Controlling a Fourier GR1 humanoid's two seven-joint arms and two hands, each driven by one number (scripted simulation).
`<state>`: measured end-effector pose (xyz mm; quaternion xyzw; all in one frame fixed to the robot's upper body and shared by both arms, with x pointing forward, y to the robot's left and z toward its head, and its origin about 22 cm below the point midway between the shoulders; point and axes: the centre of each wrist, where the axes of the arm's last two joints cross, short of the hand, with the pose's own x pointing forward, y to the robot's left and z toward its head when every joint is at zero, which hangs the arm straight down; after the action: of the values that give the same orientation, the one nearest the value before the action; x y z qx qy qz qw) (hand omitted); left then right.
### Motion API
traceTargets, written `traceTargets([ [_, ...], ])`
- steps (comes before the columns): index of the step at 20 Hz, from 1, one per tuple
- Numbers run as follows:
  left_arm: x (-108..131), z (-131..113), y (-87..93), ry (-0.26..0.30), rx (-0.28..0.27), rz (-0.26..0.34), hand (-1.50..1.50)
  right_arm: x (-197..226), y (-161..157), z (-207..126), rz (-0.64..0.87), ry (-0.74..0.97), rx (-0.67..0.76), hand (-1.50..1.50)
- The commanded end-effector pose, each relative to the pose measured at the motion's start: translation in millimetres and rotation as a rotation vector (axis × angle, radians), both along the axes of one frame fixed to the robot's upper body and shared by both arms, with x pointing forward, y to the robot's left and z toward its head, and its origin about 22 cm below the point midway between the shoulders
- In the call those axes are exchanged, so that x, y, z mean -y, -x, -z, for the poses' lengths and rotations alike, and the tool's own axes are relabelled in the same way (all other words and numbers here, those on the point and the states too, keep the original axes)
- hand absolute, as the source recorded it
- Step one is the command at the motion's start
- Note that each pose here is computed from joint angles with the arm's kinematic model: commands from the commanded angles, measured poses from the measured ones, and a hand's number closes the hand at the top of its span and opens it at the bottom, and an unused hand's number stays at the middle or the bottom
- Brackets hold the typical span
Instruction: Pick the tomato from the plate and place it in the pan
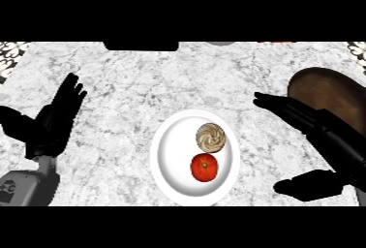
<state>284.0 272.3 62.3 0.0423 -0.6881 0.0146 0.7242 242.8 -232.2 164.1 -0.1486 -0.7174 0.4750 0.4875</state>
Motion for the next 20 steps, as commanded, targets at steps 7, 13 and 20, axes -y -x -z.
traceTargets([
  [7, 7, -4, 0.9, -0.007, 0.003, 0.022, 0.00, -73, -26, 0, -0.077, 0.458, -0.178, -1.50],
  [13, 2, 1, 2.6, -0.007, -0.004, -0.009, 0.00, -96, -22, 3, -0.145, 0.587, -0.317, -1.50],
  [20, -6, 14, 4.3, 0.019, -0.006, -0.012, 0.00, -120, 14, -2, -0.112, 0.745, -0.200, -1.50],
])
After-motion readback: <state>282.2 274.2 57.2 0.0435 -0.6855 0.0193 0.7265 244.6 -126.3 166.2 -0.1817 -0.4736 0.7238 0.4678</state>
